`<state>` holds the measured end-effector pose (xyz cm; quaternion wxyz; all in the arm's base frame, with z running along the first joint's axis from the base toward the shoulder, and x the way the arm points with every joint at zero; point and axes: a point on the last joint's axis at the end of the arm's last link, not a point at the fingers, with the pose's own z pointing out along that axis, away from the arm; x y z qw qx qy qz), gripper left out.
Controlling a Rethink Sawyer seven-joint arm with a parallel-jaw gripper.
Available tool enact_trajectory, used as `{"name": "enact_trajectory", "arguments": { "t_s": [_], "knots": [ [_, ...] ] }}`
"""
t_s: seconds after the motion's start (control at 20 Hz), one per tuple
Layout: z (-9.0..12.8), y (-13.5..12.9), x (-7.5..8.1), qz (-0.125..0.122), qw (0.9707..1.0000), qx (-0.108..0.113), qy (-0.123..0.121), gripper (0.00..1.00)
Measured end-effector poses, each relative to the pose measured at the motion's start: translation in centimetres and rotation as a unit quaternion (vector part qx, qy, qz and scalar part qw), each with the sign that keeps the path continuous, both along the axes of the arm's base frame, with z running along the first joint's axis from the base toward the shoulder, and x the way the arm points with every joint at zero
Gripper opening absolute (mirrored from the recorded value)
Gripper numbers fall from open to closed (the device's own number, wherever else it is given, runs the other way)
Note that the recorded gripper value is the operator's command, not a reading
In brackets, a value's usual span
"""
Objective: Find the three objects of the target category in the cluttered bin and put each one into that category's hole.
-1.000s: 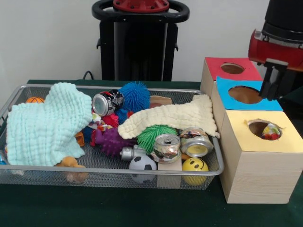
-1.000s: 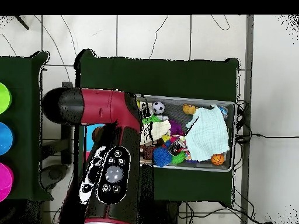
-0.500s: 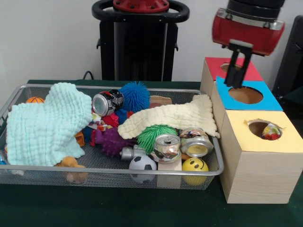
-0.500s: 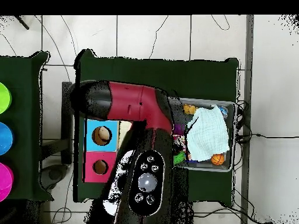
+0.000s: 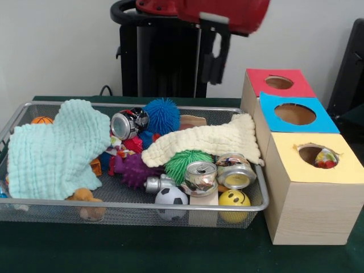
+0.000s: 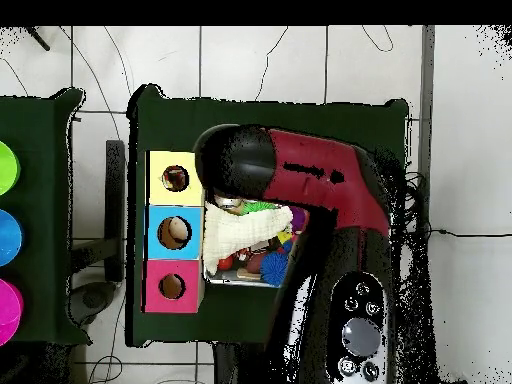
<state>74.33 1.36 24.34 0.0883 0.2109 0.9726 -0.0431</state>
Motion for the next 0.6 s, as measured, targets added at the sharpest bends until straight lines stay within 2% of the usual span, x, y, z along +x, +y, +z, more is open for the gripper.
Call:
{"name": "enact_trajectory", "arguments": {
  "t_s": [0.3, 0.6],
  "knots": [
    [1.4, -3.4, 0.1, 0.04, 0.9991, -0.008, -0.007, 0.0],
    [0.2, -3.3, -0.4, 0.062, 0.9977, -0.019, -0.017, 0.0]
  ]
}}
